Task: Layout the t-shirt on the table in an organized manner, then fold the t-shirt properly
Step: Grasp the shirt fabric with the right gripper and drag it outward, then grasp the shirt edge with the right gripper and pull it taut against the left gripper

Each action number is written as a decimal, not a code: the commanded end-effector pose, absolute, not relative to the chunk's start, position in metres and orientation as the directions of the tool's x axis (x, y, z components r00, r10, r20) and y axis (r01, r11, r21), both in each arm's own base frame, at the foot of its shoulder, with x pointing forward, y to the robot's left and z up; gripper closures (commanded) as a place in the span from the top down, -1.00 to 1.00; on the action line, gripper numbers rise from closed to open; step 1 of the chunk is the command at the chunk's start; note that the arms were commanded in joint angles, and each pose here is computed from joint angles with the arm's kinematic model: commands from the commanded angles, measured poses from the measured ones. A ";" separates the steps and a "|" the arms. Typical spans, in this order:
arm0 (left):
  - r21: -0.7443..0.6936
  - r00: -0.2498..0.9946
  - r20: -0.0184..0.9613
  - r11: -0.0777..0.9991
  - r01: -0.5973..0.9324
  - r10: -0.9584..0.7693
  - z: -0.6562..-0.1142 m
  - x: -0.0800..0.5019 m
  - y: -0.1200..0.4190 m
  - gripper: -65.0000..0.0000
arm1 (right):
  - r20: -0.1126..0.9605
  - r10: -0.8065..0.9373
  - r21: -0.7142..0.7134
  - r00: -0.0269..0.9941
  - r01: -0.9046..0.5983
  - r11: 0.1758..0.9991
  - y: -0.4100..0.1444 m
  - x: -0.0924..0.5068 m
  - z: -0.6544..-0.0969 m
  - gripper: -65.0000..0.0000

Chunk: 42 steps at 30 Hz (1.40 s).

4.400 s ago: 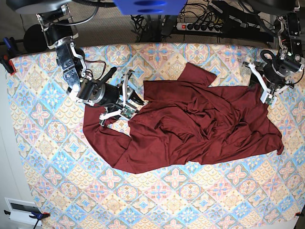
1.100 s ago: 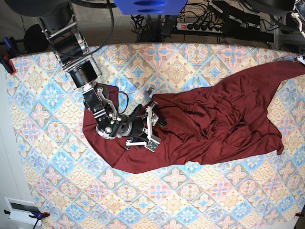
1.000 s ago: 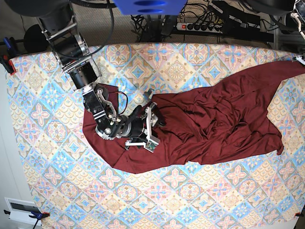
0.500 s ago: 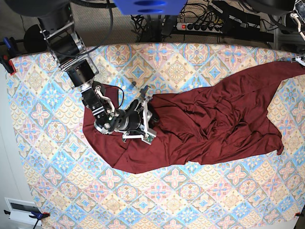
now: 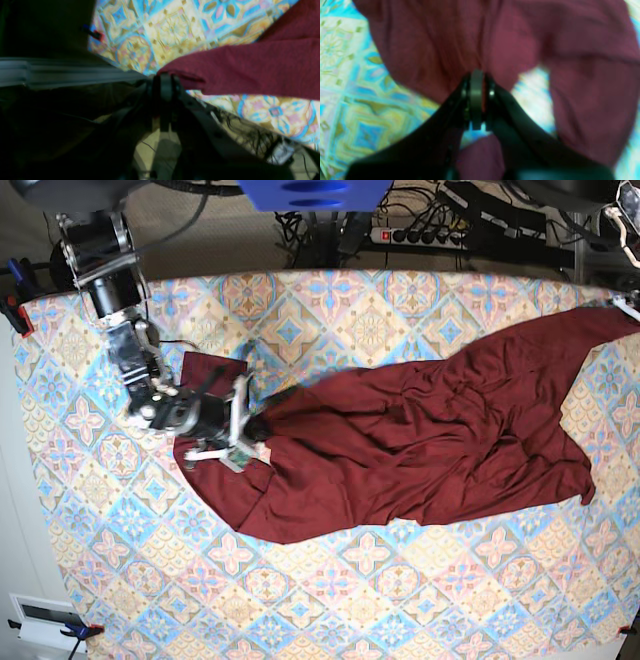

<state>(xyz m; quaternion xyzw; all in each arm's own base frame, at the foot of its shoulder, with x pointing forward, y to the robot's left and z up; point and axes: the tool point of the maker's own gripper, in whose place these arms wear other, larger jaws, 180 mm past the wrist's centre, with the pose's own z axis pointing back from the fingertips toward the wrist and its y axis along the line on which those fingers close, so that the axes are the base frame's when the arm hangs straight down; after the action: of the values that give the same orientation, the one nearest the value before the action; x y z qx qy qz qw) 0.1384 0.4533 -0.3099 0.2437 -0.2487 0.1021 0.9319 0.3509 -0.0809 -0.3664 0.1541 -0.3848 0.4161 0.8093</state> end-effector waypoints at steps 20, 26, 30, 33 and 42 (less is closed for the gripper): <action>0.320 0.910 0.381 0.947 0.034 -0.162 -0.369 0.170 0.361 -1.00 | 0.745 0.420 -0.235 0.518 -0.385 0.892 -0.292 0.368 -0.305 -0.98; 0.295 0.913 0.358 0.951 0.090 -0.198 -0.380 0.170 0.343 -1.00 | 0.760 0.491 -0.296 0.426 -0.445 0.845 -0.262 0.359 -0.283 -0.60; 0.291 0.919 0.339 0.951 0.102 -0.202 -0.384 0.163 0.341 -1.00 | 0.749 0.553 -0.301 0.366 -0.555 0.775 -0.217 0.353 -0.288 -0.45; 0.293 0.919 0.337 0.951 0.103 -0.203 -0.383 0.162 0.342 -1.00 | 0.740 0.574 -0.286 0.349 -0.610 0.739 -0.195 0.353 -0.297 -0.43; 0.296 0.927 0.314 0.949 0.109 -0.204 -0.386 0.153 0.344 -1.00 | 0.772 0.532 -0.177 0.349 -0.686 0.706 -0.131 0.383 -0.318 -0.39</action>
<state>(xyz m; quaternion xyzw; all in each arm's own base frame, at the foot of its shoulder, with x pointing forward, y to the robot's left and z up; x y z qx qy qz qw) 0.1469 0.3390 -0.3947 0.1265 -0.1615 -0.0748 0.9759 0.3700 -0.1214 -0.3388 0.1037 -0.4061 0.3770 0.8259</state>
